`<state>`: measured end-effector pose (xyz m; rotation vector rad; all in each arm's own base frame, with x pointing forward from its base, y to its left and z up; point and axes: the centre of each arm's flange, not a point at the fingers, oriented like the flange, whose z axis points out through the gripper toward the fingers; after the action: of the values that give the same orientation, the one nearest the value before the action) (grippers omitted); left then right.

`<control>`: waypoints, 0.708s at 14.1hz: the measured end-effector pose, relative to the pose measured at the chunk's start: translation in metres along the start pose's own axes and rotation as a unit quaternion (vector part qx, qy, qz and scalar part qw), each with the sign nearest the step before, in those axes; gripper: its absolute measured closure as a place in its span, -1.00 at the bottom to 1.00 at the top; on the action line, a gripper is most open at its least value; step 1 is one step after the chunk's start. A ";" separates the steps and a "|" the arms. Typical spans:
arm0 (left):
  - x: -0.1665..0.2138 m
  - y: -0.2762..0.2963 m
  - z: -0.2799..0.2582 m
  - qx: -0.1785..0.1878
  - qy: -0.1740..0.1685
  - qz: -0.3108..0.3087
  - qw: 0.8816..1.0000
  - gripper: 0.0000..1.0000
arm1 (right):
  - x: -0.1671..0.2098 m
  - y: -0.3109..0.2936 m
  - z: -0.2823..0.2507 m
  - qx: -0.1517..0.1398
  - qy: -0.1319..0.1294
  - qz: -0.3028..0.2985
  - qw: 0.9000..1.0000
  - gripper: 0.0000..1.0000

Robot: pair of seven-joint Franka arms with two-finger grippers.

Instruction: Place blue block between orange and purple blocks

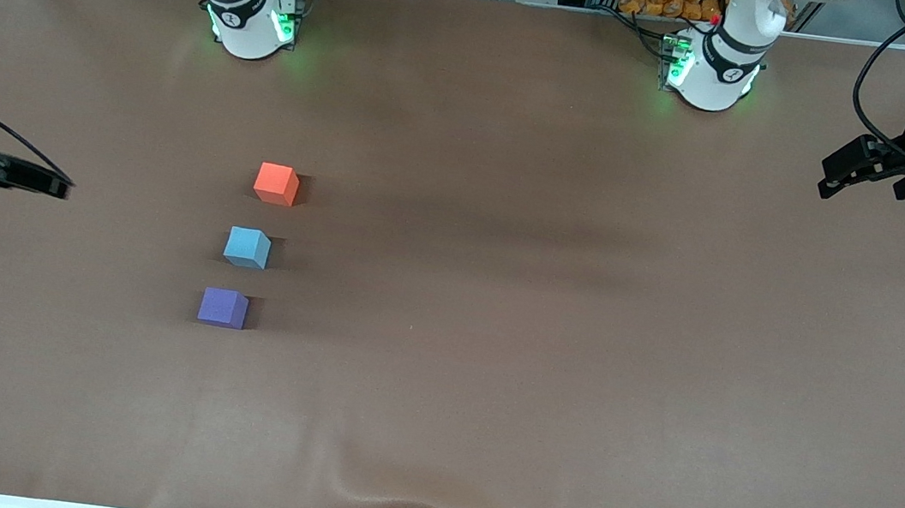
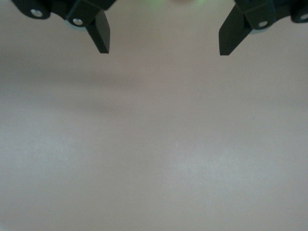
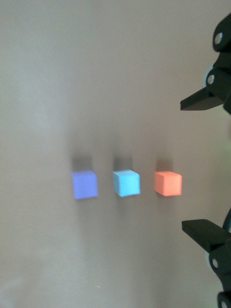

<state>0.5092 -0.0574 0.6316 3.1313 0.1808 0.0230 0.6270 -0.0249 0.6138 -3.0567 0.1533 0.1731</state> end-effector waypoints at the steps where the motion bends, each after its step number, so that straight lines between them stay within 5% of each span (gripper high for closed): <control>1: 0.000 0.000 0.000 0.000 0.000 0.000 1.000 -1.00 | -0.015 0.000 -0.021 -0.005 0.023 0.003 1.000 -1.00; 5: 0.000 -0.001 0.000 0.000 -0.001 -0.001 1.000 -1.00 | -0.077 -0.001 -0.047 -0.025 0.051 0.049 0.997 -1.00; 10: 0.000 -0.001 0.001 0.000 -0.002 -0.001 1.000 -1.00 | -0.108 -0.005 -0.032 -0.031 0.053 0.060 0.996 -1.00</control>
<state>0.5089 -0.0565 0.6311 3.1318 0.1826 0.0169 0.5242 -0.0125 0.6585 -3.1206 0.3446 0.0238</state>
